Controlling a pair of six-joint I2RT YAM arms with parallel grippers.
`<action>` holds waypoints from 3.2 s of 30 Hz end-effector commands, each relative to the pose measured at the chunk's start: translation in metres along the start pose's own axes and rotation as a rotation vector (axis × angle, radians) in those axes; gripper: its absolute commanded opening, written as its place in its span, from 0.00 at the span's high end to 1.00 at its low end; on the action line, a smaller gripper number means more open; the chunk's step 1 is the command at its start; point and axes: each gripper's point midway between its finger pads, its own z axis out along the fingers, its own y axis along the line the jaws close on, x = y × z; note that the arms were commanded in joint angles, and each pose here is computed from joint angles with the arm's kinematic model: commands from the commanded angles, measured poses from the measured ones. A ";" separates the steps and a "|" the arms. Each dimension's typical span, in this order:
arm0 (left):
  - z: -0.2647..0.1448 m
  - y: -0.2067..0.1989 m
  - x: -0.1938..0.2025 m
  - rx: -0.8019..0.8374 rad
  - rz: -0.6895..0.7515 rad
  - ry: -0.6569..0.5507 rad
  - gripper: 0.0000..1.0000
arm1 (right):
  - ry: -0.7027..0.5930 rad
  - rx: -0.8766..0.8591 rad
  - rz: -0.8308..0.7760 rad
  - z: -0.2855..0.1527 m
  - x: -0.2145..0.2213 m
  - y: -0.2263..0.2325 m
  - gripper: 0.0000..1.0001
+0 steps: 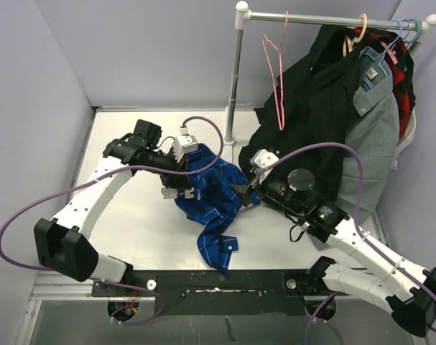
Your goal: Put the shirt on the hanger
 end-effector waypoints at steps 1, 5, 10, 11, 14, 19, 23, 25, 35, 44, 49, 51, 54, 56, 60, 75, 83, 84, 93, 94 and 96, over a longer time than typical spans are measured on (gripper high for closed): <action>-0.008 -0.010 -0.015 0.007 0.032 -0.044 1.00 | -0.100 -0.053 -0.006 0.008 -0.035 0.008 0.02; -0.007 -0.011 -0.015 0.009 0.032 -0.042 1.00 | -0.076 -0.101 -0.025 0.028 -0.025 0.026 0.02; -0.007 -0.013 -0.016 0.015 0.035 -0.038 1.00 | -0.024 -0.137 -0.081 0.059 -0.005 0.049 0.02; -0.007 -0.014 -0.016 0.017 0.037 -0.037 1.00 | -0.018 -0.139 -0.092 0.064 -0.001 0.050 0.02; -0.007 -0.016 -0.017 0.023 0.041 -0.038 1.00 | -0.019 -0.105 -0.113 0.079 0.007 0.044 0.01; -0.006 -0.018 -0.017 0.036 0.050 -0.040 1.00 | -0.025 -0.044 -0.125 0.096 0.020 0.027 0.35; -0.002 -0.015 -0.016 0.039 0.049 -0.035 1.00 | -0.054 0.000 -0.085 0.100 0.022 0.021 0.98; 0.001 -0.011 -0.019 0.040 0.041 -0.036 1.00 | -0.058 0.028 -0.045 0.100 0.023 0.017 1.00; -0.017 0.016 -0.068 -0.144 -0.256 -0.234 0.03 | -0.118 0.540 0.250 0.065 0.040 -0.041 1.00; -0.014 0.003 -0.018 -0.079 -0.293 -0.325 0.09 | -0.100 0.708 0.505 0.059 0.082 -0.061 1.00; -0.002 0.018 0.005 -0.146 -0.157 -0.283 0.20 | -0.115 0.702 0.558 0.062 0.086 -0.061 1.00; -0.002 0.018 0.002 -0.140 -0.141 -0.294 0.22 | -0.116 0.720 0.608 0.058 0.092 -0.065 1.00; 0.003 0.017 -0.007 -0.127 -0.155 -0.320 0.25 | -0.111 0.754 0.699 0.053 0.103 -0.071 1.00; 0.009 0.017 -0.011 -0.124 -0.167 -0.319 0.26 | -0.110 0.760 0.720 0.052 0.105 -0.073 1.00; 0.027 0.012 -0.022 -0.098 -0.169 -0.279 0.29 | -0.101 0.761 0.720 0.055 0.105 -0.073 1.00; 0.057 0.048 -0.029 -0.277 -0.038 -0.193 0.27 | -0.101 0.747 0.704 0.053 0.102 -0.072 1.00; 0.030 0.047 -0.010 -0.284 0.158 -0.126 0.17 | -0.085 0.759 0.685 0.047 0.108 -0.076 1.00; 0.029 0.047 -0.007 -0.278 0.172 -0.115 0.16 | -0.082 0.760 0.686 0.047 0.110 -0.076 1.00; 0.039 0.069 0.023 -0.308 0.233 -0.044 0.25 | -0.080 0.760 0.704 0.048 0.114 -0.076 1.00; 0.041 0.071 0.025 -0.310 0.234 -0.042 0.27 | -0.080 0.760 0.705 0.048 0.114 -0.076 1.00; 0.045 0.073 0.031 -0.299 0.229 -0.038 0.30 | -0.079 0.760 0.703 0.047 0.113 -0.076 1.00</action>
